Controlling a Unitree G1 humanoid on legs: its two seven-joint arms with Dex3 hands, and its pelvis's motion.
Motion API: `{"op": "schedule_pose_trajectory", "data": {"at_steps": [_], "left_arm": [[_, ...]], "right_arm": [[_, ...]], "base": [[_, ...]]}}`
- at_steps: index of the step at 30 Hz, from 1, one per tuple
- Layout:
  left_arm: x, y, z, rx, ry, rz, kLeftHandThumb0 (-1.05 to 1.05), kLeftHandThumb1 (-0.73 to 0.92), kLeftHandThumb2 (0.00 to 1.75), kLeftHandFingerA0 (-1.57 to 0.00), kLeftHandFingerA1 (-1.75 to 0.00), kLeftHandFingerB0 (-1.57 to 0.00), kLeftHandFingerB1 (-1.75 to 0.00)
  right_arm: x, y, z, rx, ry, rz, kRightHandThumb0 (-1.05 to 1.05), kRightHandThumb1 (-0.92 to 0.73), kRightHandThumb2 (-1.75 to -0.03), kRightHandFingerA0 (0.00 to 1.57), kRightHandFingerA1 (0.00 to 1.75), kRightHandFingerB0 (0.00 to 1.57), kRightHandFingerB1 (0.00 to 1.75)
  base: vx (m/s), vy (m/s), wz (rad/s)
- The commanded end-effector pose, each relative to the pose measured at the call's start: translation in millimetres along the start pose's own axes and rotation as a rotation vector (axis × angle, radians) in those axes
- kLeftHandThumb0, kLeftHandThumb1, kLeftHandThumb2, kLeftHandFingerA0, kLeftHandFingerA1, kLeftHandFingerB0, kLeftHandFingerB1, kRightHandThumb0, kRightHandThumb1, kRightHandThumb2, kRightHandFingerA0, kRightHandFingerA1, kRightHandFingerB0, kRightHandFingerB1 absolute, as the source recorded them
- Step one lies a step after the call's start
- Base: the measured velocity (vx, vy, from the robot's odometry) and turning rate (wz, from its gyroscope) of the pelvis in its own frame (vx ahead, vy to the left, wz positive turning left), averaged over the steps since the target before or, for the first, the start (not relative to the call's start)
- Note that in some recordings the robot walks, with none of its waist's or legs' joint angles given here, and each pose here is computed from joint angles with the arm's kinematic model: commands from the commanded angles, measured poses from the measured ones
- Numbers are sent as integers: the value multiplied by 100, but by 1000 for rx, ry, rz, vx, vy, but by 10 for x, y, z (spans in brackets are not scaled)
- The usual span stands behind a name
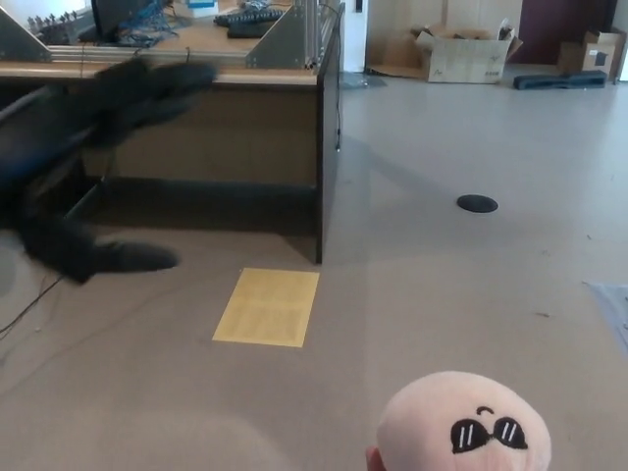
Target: The robot extends its left hand to pick up an emotional support dumpling from the palm of a person and brings its hand down by its side. Then it extends its arm again to hand the dumpling back to the person.
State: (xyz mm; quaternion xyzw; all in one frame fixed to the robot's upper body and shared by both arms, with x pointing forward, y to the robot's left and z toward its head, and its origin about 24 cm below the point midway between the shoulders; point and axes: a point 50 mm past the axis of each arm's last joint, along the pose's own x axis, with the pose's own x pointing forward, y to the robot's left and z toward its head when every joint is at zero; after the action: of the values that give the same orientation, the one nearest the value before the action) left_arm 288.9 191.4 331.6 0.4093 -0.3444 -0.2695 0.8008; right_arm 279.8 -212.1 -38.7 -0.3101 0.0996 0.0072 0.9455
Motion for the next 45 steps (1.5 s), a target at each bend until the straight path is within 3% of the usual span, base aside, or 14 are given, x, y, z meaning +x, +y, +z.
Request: {"op": "schedule_pose_trajectory", "data": {"at_steps": [1, 5, 18, 21, 22, 25, 30, 31, 33, 34, 38, 39, 40, 45], "left_arm": [[513, -234, 697, 237, -48, -491, -53, 32, 77, 0, -25, 0, -14], [669, -428, 941, 399, -88, -605, -56, 28, 66, 0, -11, 0, -8], [821, -708, 1235, 440, -146, -781, -46, 34, 75, 0, -20, 0, -19], [819, -754, 1256, 435, -143, -830, -67, 35, 52, 0, -12, 0, -4], [817, -766, 1261, 438, -142, -838, -65, 25, 67, 0, -7, 0, -2], [814, -833, 1285, 440, -137, -864, -82, 38, 53, 0, -11, 0, -1], [834, -928, 1261, 464, -137, -886, -93, 36, 67, 0, -3, 0, 0], [840, -936, 1258, 469, -132, -889, -68, 41, 88, 0, -3, 0, -1], [869, -957, 1226, 472, -112, -890, -97, 38, 66, 0, -4, 0, 0], [874, -955, 1219, 474, -108, -885, -69, 40, 88, 0, -3, 0, -1], [914, -956, 1183, 485, -98, -863, -73, 40, 89, 0, -4, 0, 0], [920, -966, 1178, 497, -101, -856, -103, 40, 72, 0, -2, 0, -1], [926, -975, 1175, 517, -104, -844, -76, 41, 90, 0, -3, 0, 0], [952, -1023, 1110, 562, -132, -759, -72, 37, 88, 0, -10, 0, -4]], "right_arm": [[17, -139, 13, -26, -40, -42, -27, -58, -58, 83, 59, 74, 50], [32, -147, 27, -27, -37, -32, -27, -58, -57, 80, 52, 73, 49], [91, -189, 100, -28, -67, -35, -25, -58, -57, 85, 57, 72, 50], [85, -185, 85, -53, -65, -16, -27, -60, -58, 83, 53, 73, 49], [86, -185, 82, -69, -64, -13, -29, -61, -58, 82, 51, 71, 48], [43, -168, 80, -64, -107, -33, -35, -64, -60, 77, 49, 67, 46], [57, -188, 119, -62, -147, -25, -39, -65, -60, 81, 55, 76, 47], [63, -193, 122, -68, -147, -25, -42, -65, -60, 78, 53, 76, 46], [84, -201, 144, -87, -155, -35, -40, -64, -60, 79, 52, 74, 47], [92, -204, 156, -90, -160, -40, -38, -63, -60, 82, 55, 76, 48], [157, -216, 205, -94, -142, -28, -38, -62, -60, 82, 52, 75, 48], [169, -214, 214, -97, -136, -21, -37, -62, -59, 82, 51, 74, 48], [174, -209, 213, -102, -130, -18, -36, -62, -59, 80, 51, 73, 48], [189, -213, 214, -127, -114, -13, -32, -62, -57, 75, 51, 65, 46]], "base": [[0, 0, 0], [0, 0, 0], [0, 0, 0], [0, 0, 0], [0, 0, 0], [0, 0, 0], [0, 0, 0], [0, 0, 0], [0, 0, 0], [0, 0, 0], [0, 0, 0], [0, 0, 0], [0, 0, 0], [0, 0, 0]]}}
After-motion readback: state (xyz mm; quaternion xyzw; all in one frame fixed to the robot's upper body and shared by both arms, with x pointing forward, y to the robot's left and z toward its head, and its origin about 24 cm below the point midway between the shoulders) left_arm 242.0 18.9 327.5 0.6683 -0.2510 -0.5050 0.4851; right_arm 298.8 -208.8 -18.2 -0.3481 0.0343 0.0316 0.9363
